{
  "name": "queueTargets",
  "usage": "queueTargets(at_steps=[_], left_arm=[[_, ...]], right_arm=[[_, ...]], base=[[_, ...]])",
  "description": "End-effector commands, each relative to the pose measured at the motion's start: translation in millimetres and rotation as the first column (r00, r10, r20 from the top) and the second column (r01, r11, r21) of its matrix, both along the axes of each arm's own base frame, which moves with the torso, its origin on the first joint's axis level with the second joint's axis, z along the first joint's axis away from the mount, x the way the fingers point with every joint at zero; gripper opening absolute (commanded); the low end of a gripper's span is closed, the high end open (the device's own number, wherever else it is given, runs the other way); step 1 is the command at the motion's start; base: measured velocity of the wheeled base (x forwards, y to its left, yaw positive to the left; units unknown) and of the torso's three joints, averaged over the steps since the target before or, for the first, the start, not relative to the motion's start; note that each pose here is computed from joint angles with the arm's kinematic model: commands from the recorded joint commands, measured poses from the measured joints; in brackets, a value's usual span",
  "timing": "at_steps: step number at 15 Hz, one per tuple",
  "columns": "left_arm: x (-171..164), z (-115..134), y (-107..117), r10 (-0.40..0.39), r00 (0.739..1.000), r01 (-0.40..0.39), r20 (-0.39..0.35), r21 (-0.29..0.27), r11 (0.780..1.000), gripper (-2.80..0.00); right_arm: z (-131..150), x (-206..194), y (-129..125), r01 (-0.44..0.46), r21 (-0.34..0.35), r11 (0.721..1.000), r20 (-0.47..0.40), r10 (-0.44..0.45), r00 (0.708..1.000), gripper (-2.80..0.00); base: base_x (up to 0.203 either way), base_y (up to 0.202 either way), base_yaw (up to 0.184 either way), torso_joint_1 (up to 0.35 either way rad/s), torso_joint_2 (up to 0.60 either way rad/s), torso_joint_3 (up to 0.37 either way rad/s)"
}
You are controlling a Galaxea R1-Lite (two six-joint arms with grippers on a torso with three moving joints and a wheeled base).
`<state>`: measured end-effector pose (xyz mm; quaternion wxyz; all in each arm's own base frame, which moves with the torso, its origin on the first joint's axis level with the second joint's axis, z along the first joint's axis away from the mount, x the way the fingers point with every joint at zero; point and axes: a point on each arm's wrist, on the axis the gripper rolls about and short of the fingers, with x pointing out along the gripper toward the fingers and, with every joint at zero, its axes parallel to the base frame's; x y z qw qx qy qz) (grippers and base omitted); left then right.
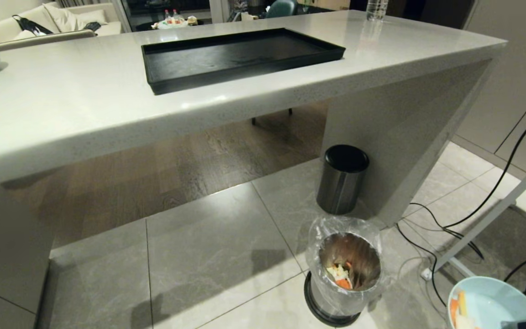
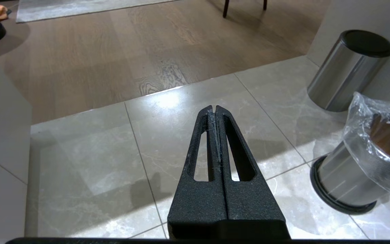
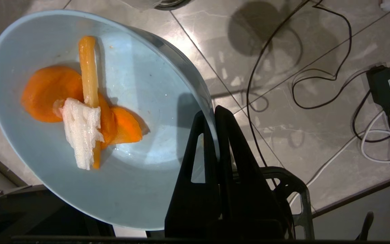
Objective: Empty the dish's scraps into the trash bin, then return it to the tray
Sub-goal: Move the bowl over the trash can
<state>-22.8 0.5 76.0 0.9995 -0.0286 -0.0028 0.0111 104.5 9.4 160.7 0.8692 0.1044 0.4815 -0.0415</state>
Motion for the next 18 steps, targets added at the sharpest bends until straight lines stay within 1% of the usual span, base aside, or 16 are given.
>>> queueTargets(at_steps=[1,18], left_arm=[[0.1,0.1,0.0,0.001,1.0,-0.001,0.0,-0.001,1.0,-2.8],[0.0,0.1,0.0,0.001,1.0,-0.001,0.0,-0.001,1.0,-2.8]], right_arm=[[-1.3,-2.9,-0.2,0.002,0.0,1.0,0.002,-0.002,1.0,-2.8],[-6.5,-4.2,-0.4,0.0,-0.002,1.0,-0.016,0.0,1.0,-2.8]], base=[[0.0,0.0,0.0,0.0,0.0,0.0],[0.0,0.0,0.0,0.0,0.0,0.0]])
